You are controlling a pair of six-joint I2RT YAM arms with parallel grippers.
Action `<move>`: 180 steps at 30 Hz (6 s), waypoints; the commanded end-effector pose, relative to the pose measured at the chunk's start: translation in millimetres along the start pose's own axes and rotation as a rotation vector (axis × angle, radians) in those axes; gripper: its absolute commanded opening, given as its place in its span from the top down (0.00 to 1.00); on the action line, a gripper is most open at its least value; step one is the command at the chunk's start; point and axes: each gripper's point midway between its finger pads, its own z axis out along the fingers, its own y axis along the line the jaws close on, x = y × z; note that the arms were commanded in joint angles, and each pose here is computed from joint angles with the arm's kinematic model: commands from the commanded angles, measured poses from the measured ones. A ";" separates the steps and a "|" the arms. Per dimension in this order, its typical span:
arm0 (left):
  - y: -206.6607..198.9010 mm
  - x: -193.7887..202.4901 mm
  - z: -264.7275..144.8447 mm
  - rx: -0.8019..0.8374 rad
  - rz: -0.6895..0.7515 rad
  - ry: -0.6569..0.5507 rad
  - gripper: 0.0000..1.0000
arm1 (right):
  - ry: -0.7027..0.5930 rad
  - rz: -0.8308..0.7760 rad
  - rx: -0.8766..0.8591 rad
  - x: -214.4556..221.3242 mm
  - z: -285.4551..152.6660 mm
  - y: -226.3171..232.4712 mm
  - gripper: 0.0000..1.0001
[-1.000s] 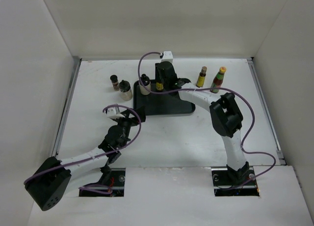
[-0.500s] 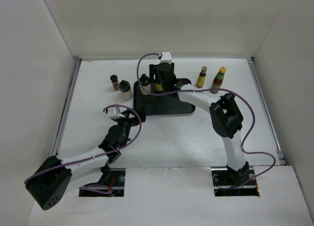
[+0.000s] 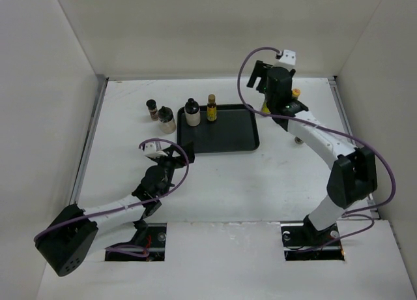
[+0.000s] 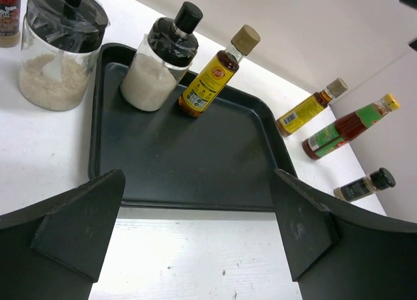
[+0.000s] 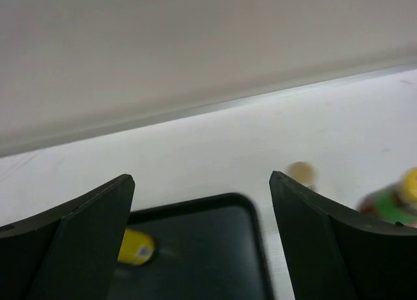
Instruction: Organize the condiment bottles
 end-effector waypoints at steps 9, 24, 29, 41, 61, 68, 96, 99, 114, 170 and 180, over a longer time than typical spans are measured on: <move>-14.2 -6.7 4.2 0.042 -0.032 -0.022 0.05 | 0.073 -0.132 0.208 29.0 43.7 -81.3 0.15; -13.5 -1.8 6.9 0.038 -0.026 -0.013 0.05 | 0.147 -0.146 0.222 68.5 85.5 -98.0 0.48; -12.8 -2.1 6.7 0.037 -0.026 -0.014 0.05 | 0.112 -0.133 0.224 53.6 77.7 -96.3 0.64; -13.3 -3.5 6.0 0.040 -0.031 -0.018 0.05 | -0.049 -0.143 0.045 -7.7 25.9 -1.3 0.66; -12.2 -1.4 6.3 0.036 -0.028 -0.013 0.05 | 0.063 -0.103 -0.097 82.2 48.5 78.9 0.64; -12.9 -0.1 6.6 0.038 -0.028 -0.010 0.05 | 0.088 -0.104 -0.102 99.7 46.3 80.8 0.52; -19.1 1.3 2.7 0.060 -0.032 -0.004 0.05 | 0.045 -0.110 0.373 3.9 -12.4 -154.3 0.07; -19.3 1.4 3.1 0.060 -0.032 -0.004 0.05 | 0.088 -0.122 0.404 19.4 -3.6 -169.5 0.06; -18.6 2.6 3.3 0.057 -0.029 -0.001 0.04 | 0.124 -0.166 0.423 37.4 34.3 -190.5 0.47; -16.6 4.4 5.3 0.046 -0.018 0.007 0.05 | -0.019 -0.131 0.000 54.1 30.9 27.2 0.49; -12.6 0.3 14.0 -0.003 0.017 0.013 0.09 | -0.046 -0.089 -0.004 30.8 -3.0 18.3 0.20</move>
